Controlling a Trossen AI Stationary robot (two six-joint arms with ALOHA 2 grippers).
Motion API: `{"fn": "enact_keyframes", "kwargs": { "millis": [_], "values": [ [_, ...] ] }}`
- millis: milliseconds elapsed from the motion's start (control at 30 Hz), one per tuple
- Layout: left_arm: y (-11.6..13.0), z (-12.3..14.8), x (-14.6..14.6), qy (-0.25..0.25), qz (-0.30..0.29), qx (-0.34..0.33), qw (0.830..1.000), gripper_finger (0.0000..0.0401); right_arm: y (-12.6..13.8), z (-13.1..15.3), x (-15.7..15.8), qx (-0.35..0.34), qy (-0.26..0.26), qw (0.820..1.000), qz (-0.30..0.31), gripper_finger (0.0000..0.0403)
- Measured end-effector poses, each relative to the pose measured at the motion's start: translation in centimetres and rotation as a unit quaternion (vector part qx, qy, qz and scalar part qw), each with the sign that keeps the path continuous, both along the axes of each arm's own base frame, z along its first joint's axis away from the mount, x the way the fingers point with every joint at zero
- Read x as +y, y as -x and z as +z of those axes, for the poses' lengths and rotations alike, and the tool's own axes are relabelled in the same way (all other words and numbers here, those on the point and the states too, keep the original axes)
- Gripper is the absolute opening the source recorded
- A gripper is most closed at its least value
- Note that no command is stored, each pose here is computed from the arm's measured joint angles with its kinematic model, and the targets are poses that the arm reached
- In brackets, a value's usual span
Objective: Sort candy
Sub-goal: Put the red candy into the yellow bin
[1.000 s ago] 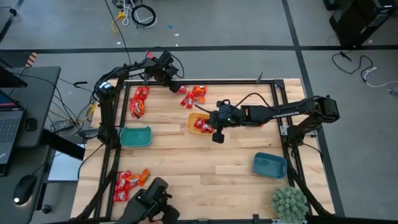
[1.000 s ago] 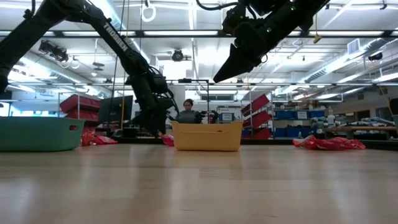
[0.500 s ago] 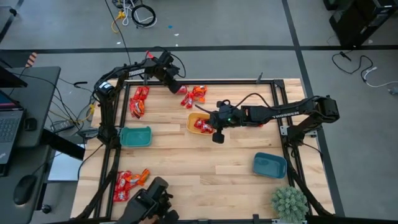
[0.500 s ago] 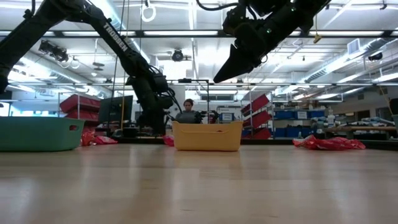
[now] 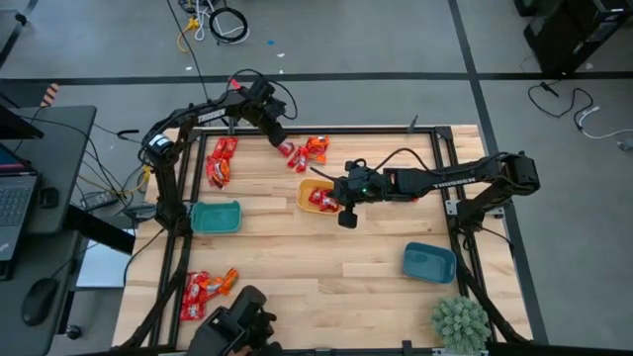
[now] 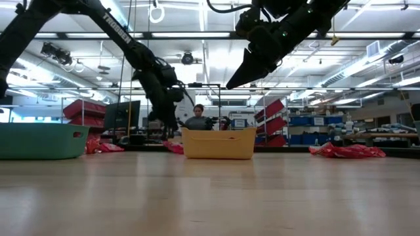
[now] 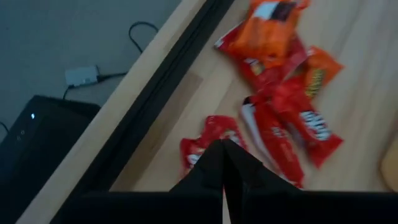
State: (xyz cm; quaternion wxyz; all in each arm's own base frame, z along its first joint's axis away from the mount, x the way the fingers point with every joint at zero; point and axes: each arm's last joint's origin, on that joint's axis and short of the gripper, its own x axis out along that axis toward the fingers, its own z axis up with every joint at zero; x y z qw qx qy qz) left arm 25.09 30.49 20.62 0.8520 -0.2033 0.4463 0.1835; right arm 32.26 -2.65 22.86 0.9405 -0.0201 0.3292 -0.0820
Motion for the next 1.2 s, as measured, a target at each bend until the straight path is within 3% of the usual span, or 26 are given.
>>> {"fn": "enact_keyframes", "kwargs": {
  "millis": [133, 267, 433, 667, 800, 1033, 1200],
  "values": [
    [-0.3, 0.9, -1.1, -0.001, -0.018, 0.003, 1.000, 0.0002, 0.0, 0.0, 0.0, 0.000, 0.000, 1.000, 0.000, 0.0000],
    [-0.7, 0.1, -1.7, -0.010, -0.006, 0.059, 0.998, 0.0025, 0.0, 0.0, 0.0, 0.000, 0.000, 1.000, 0.000, 0.0000],
    [-1.6, -1.0, -2.0, -0.041, 0.008, 0.115, 0.992, 0.0089, 0.0, 0.0, 0.0, 0.000, -0.002, 1.000, -0.001, 0.0000],
    [-1.9, -2.4, -1.7, -0.036, 0.007, 0.128, 0.991, 0.0189, 0.0, 0.0, 0.0, -0.001, -0.003, 1.000, -0.002, 0.0000],
    [-1.8, -3.6, -1.3, -0.026, 0.009, 0.140, 0.990, 0.0224, 0.0, -0.1, 0.0, 0.001, -0.003, 1.000, -0.001, 0.0000],
    [-1.9, -5.6, -0.6, -0.015, 0.012, 0.147, 0.989, 0.0229, 0.0, -0.1, 0.0, 0.001, -0.003, 1.000, -0.001, 0.0000],
    [-2.2, -5.8, -0.5, -0.024, -0.001, 0.145, 0.989, 0.0175, 0.0, -0.1, 0.0, 0.001, -0.003, 1.000, -0.001, 0.0000]
  ]
}}
